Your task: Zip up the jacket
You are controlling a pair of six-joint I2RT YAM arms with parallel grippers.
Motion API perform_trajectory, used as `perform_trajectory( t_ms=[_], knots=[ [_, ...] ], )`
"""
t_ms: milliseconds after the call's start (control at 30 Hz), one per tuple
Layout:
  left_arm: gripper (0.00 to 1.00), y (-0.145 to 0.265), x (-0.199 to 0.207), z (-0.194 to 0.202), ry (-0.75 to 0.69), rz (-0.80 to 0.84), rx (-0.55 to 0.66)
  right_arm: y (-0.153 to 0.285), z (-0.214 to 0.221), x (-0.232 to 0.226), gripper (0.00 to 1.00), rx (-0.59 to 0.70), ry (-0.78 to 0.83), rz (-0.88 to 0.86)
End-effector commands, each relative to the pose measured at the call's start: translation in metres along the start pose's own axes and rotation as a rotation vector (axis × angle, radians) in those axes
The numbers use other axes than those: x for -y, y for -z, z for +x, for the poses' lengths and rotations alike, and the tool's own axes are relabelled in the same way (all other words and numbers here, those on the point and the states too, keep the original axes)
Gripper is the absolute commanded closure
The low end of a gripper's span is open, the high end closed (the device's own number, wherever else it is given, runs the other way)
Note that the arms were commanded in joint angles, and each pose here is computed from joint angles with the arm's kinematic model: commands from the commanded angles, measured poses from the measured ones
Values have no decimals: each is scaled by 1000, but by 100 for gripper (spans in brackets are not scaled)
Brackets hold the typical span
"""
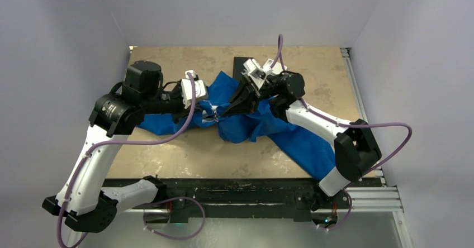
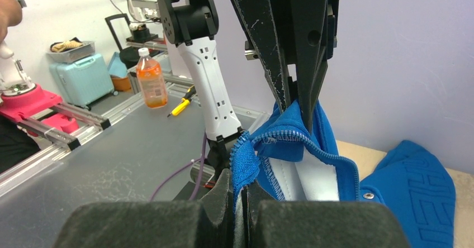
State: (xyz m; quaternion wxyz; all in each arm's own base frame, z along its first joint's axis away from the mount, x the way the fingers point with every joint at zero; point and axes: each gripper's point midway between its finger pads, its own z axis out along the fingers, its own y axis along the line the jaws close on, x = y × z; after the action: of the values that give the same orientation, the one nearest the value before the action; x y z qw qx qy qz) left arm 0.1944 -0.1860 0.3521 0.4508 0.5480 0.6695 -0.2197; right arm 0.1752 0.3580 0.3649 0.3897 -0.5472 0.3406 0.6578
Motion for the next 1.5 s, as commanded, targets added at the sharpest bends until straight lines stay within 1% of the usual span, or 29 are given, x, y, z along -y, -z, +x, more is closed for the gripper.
perform_trajectory(
  t_ms=[0,300,1100,1467],
  knots=[
    [100,5,4,-10,-43,7,46,-5,-23,-4,100,37,85,-4],
    [100,11,-4,-25,-34,-30,83,-3,-16,-4,100,23,69,18],
    [100,11,-6,-22,-26,-37,80,-11,-17,-15,100,20,74,-39],
    [100,11,4,-18,-48,8,80,-12,-20,-12,100,28,75,-28]
  ],
)
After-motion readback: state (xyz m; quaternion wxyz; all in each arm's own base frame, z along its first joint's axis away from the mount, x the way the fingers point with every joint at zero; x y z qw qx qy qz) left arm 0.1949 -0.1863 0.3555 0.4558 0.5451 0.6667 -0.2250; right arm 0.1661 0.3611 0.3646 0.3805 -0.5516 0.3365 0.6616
